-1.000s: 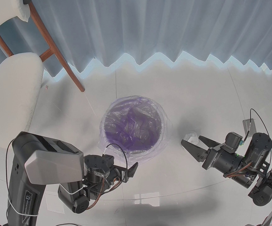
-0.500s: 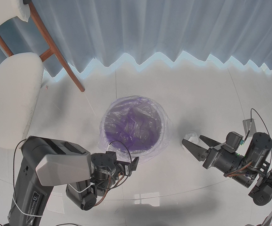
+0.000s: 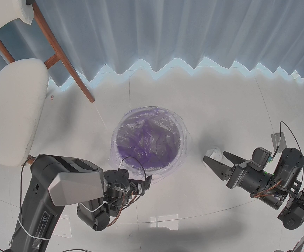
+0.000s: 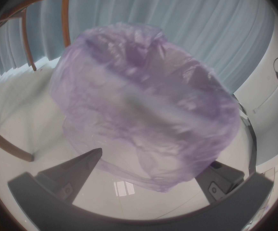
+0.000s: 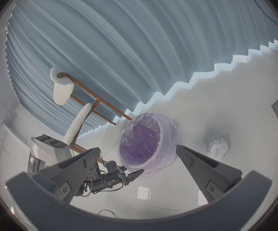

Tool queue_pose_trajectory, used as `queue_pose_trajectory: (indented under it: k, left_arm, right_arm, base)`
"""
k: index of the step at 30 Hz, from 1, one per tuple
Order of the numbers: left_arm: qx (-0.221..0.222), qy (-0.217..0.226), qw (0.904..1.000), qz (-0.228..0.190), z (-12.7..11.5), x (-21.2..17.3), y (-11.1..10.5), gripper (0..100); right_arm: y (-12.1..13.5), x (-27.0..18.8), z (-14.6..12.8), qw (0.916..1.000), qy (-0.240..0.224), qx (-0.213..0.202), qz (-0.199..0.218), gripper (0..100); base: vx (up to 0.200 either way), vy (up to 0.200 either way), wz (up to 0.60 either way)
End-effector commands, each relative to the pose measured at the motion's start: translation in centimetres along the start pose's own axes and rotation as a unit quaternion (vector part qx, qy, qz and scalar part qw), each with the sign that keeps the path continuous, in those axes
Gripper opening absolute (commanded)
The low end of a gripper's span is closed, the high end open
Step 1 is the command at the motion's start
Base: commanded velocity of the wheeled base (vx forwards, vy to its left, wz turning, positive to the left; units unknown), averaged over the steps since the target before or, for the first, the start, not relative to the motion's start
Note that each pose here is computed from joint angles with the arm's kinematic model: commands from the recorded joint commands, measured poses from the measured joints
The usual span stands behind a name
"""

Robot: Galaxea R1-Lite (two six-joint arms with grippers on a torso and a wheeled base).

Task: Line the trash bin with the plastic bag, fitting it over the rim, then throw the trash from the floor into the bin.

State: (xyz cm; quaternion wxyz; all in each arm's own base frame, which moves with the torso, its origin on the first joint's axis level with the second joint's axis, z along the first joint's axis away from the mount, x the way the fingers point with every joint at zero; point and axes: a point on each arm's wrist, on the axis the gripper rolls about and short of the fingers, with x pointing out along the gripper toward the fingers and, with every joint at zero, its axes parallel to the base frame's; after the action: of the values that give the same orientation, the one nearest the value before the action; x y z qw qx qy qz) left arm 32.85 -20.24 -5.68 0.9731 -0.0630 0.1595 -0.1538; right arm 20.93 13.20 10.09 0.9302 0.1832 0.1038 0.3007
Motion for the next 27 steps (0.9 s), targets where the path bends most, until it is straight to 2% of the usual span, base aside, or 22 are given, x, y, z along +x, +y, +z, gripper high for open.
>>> queue_pose_trajectory:
  k: [1, 9, 21, 27]
  left_arm:
    - [-0.006, 0.008, 0.9999, 0.011, -0.5, 0.5, 0.7, 100]
    - [-0.011, 0.02, 0.9993, 0.029, -1.8, 2.0, 2.0, 100]
    - [-0.042, 0.055, 0.9968, 0.04, -1.9, 2.4, 2.0, 100]
    - [-0.043, 0.053, 0.9971, 0.034, -1.7, 2.4, 1.9, 100]
  right_arm:
    - [0.0, 0.1, 0.0, 1.0, -0.002, 0.0, 0.003, 100]
    - [0.0, 0.1, -0.2, 1.0, 0.001, -0.001, 0.001, 100]
    - [-0.1, 0.3, -0.6, 1.0, 0.009, 0.0, -0.001, 100]
    - [-0.2, 0.2, -0.7, 0.9999, 0.013, 0.0, -0.001, 100]
  base:
    - [0.0, 0.0, 0.0]
    - [0.0, 0.0, 0.0]
    - [0.0, 0.0, 0.0]
    - [0.0, 0.0, 0.0]
